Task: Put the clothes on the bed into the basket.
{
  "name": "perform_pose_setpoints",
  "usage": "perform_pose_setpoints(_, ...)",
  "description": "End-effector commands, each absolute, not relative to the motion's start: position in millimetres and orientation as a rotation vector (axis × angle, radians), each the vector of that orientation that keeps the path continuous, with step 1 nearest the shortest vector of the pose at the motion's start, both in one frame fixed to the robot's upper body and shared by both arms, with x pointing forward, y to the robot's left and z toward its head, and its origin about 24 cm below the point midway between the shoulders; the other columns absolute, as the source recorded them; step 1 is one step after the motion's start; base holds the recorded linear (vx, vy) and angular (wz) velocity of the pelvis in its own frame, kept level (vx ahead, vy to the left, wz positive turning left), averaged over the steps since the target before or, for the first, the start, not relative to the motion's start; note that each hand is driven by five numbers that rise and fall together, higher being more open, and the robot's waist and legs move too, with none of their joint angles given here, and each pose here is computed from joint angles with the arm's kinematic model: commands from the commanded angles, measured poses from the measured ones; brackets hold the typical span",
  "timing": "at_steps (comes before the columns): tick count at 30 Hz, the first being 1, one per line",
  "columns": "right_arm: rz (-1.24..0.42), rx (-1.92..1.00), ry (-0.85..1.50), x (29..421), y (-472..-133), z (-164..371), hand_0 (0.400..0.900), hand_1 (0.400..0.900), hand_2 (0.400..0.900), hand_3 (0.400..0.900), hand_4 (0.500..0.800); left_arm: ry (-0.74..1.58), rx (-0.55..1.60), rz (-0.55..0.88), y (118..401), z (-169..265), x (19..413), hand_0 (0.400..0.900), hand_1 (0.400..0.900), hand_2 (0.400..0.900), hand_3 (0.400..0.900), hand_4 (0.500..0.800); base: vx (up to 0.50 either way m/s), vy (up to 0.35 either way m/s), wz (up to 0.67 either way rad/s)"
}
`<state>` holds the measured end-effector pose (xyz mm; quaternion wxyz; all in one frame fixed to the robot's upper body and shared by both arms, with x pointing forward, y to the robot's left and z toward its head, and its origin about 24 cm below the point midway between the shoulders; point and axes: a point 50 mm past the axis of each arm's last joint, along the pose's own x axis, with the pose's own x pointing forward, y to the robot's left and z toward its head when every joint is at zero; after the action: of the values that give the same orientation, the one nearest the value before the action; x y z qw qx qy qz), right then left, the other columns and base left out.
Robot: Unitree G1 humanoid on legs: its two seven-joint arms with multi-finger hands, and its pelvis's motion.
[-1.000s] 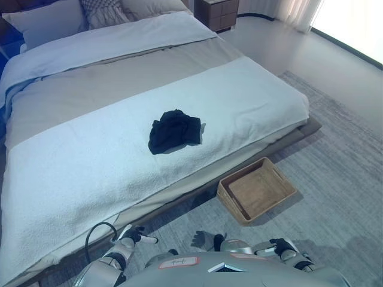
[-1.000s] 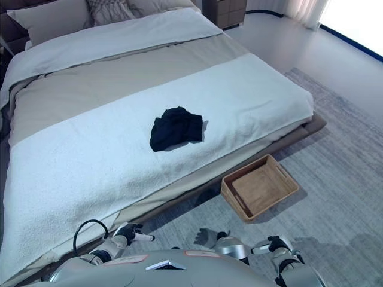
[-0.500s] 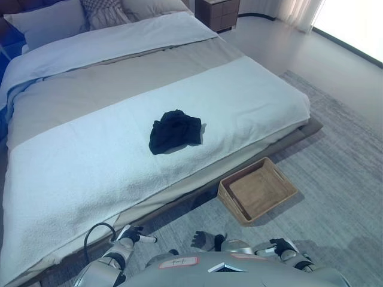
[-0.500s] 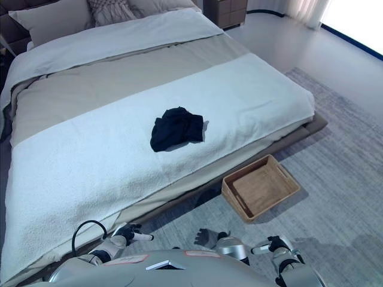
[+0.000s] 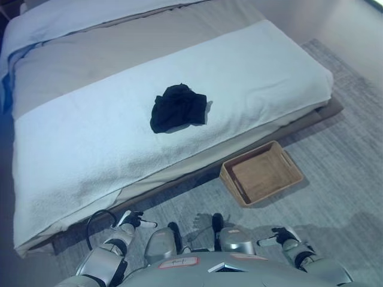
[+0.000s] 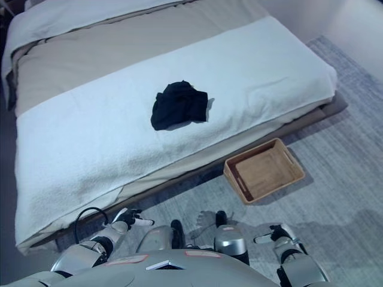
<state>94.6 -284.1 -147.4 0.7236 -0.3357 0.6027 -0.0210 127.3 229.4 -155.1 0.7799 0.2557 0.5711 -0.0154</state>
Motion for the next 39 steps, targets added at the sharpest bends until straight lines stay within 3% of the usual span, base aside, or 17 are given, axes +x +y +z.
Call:
perform_pose_setpoints(1, -0.108, -0.792, 1.317, 100.8, -299.7, -139.6, 0.9, 0.9, 0.9, 0.9, 0.8, 1.227, 0.587, 0.071, 253.1, -149.0, 126.6, 0.9, 0.9, 0.9, 0.9, 0.8, 0.359, 0.177, -0.33)
perform_pose_setpoints(12, -0.07, -0.784, 1.358, 91.5, -297.5, -143.0, 0.9, 0.9, 0.9, 0.9, 0.8, 1.245, 0.576, 0.075, 258.5, -148.8, 122.6, 0.9, 0.9, 0.9, 0.9, 0.8, 0.388, 0.297, -0.31)
perform_pose_setpoints(17, -0.041, -0.857, 1.201, 138.9, -293.1, -130.5, 0.9, 0.9, 0.9, 0.9, 0.8, 1.167, 0.654, 0.045, 261.6, -138.1, 150.4, 0.9, 0.9, 0.9, 0.9, 0.8, 0.215, 0.237, 0.16)
perform_pose_setpoints(22, 0.056, -1.017, 0.723, 262.5, -264.5, -65.8, 0.9, 0.9, 0.9, 0.9, 0.8, 1.054, 0.684, 0.067, 260.6, -122.9, 185.3, 0.9, 0.9, 0.9, 0.9, 0.8, 0.399, -0.068, 0.47)
perform_pose_setpoints(25, 0.081, -1.068, 0.54, 297.2, -254.4, -30.0, 0.9, 0.9, 0.9, 0.9, 0.8, 1.067, 0.683, 0.077, 263.4, -123.9, 181.5, 0.9, 0.9, 0.9, 0.9, 0.8, 0.246, -0.1, 0.6)
perform_pose_setpoints(26, 0.255, -1.066, 0.223, 360.9, -133.7, 21.7, 0.9, 0.9, 0.9, 0.9, 0.8, 1.041, 0.707, 0.039, 249.3, -124.0, 190.4, 0.9, 0.9, 0.9, 0.9, 0.8, 0.289, -0.162, 0.86)
perform_pose_setpoints(27, 0.205, -1.1, 0.246, 338.1, -175.1, 7.7, 0.9, 0.9, 0.9, 0.9, 0.8, 1.041, 0.659, 0.076, 250.4, -125.8, 185.3, 0.9, 0.9, 0.9, 0.9, 0.8, 0.199, -0.169, 0.75)
perform_pose_setpoints(30, 0.156, -1.084, 0.043, 326.4, -193.0, 45.2, 0.9, 0.9, 0.9, 0.9, 0.8, 1.106, 0.61, 0.148, 255.9, -134.2, 162.5, 0.9, 0.9, 0.9, 0.9, 0.8, 0.177, -0.174, 0.81)
perform_pose_setpoints(35, 0.117, -1.055, -0.11, 327.5, -185.8, 71.4, 0.9, 0.9, 0.9, 0.9, 0.8, 1.118, 0.65, 0.102, 236.8, -139.0, 163.8, 0.9, 0.9, 0.9, 0.9, 0.8, 0.074, -0.153, 1.0)
perform_pose_setpoints(39, 0.109, -1.099, -0.157, 346.9, -168.4, 85.0, 0.9, 0.9, 0.9, 0.9, 0.8, 1.112, 0.659, 0.134, 239.3, -134.7, 172.5, 0.9, 0.9, 0.9, 0.9, 0.8, 0.021, -0.089, 0.13)
